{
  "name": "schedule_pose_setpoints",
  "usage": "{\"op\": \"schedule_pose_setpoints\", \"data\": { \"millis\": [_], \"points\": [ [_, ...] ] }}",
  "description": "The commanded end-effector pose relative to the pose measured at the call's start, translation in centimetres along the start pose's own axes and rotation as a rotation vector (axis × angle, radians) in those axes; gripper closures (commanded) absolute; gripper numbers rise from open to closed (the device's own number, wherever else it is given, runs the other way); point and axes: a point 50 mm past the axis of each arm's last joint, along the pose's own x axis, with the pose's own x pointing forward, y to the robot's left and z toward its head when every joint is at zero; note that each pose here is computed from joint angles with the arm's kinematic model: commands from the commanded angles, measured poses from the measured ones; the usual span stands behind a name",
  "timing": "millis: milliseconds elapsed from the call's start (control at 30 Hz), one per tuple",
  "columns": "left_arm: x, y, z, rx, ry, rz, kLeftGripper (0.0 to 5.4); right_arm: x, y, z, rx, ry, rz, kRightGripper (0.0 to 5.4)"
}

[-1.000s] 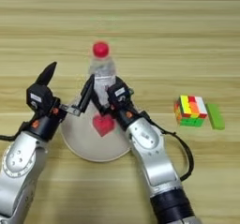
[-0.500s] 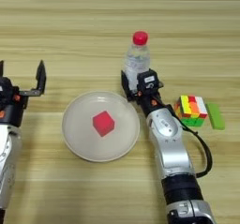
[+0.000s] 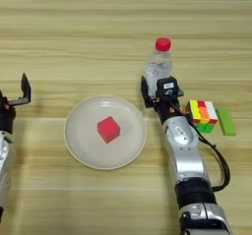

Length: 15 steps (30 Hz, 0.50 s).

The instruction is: Move the objects on the table

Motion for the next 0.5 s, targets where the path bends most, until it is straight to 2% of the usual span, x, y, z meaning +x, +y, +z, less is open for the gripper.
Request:
{"op": "schedule_pose_setpoints", "data": {
  "millis": [33, 267, 500],
  "points": [
    [0.2, 0.1, -0.8, 0.014, 0.034, 0.006, 0.00, 0.7, -0.1, 0.6, -0.035, -0.051, -0.011, 2.17],
    [0.3, 0.1, -1.7, 0.012, 0.056, -0.002, 0.00, 0.5, 0.3, -0.6, -0.072, -0.025, -0.016, 2.17],
    [0.3, 0.2, -1.6, 0.008, 0.047, -0.002, 0.00, 0.3, 0.7, -1.6, -0.064, 0.002, -0.013, 2.17]
  ]
}}
